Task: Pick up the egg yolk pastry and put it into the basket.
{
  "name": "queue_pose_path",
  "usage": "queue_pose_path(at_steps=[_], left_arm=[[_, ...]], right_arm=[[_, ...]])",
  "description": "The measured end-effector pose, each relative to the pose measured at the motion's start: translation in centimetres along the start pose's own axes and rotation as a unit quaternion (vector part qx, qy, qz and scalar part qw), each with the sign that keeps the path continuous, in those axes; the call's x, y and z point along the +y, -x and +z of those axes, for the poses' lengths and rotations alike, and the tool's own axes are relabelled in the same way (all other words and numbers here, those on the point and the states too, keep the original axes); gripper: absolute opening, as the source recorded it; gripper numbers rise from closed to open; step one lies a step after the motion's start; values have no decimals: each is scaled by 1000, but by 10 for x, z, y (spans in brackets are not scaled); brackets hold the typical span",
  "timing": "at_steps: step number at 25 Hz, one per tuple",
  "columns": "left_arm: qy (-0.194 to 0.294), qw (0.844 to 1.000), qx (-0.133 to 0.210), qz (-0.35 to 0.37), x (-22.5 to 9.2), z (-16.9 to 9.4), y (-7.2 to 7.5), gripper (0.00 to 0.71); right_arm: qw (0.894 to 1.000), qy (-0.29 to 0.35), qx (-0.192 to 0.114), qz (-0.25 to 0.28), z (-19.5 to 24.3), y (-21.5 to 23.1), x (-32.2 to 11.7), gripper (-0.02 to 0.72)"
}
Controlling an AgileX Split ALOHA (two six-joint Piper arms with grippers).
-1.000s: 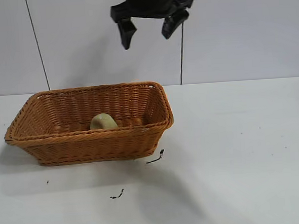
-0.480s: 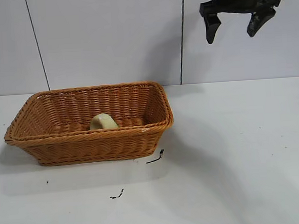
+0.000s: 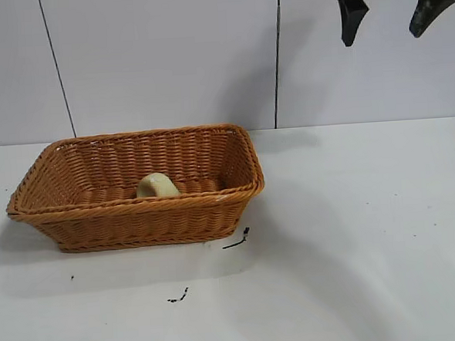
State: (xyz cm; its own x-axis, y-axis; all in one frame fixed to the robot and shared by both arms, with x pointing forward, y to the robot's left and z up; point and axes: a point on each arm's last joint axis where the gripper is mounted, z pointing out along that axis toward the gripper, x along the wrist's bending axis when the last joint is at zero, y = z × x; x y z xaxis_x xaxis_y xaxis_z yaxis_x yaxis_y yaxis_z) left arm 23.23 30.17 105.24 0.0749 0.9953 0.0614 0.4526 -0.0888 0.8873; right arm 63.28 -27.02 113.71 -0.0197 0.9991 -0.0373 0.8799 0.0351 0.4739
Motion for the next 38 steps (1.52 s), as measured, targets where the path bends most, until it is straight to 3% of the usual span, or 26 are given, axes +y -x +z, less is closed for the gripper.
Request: queue_pose_path(at_steps=[6, 11, 16, 22, 31, 38], left_arm=[[0, 1000, 0, 0, 0, 0, 0, 696], [0, 1000, 0, 0, 0, 0, 0, 696], [0, 1000, 0, 0, 0, 0, 0, 696], [0, 1000, 0, 0, 0, 0, 0, 696], [0, 1000, 0, 0, 0, 0, 0, 696], [0, 1000, 0, 0, 0, 0, 0, 696]], right_arm=[[1000, 20, 1, 8, -75, 8, -71, 693], [999, 30, 17, 14, -111, 10, -147, 693], [999, 35, 34, 3, -118, 12, -236, 693], [991, 126, 37, 2, -101, 14, -320, 693], [970, 239, 42, -4, -101, 15, -372, 693], [968, 247, 45, -3, -103, 15, -374, 693]])
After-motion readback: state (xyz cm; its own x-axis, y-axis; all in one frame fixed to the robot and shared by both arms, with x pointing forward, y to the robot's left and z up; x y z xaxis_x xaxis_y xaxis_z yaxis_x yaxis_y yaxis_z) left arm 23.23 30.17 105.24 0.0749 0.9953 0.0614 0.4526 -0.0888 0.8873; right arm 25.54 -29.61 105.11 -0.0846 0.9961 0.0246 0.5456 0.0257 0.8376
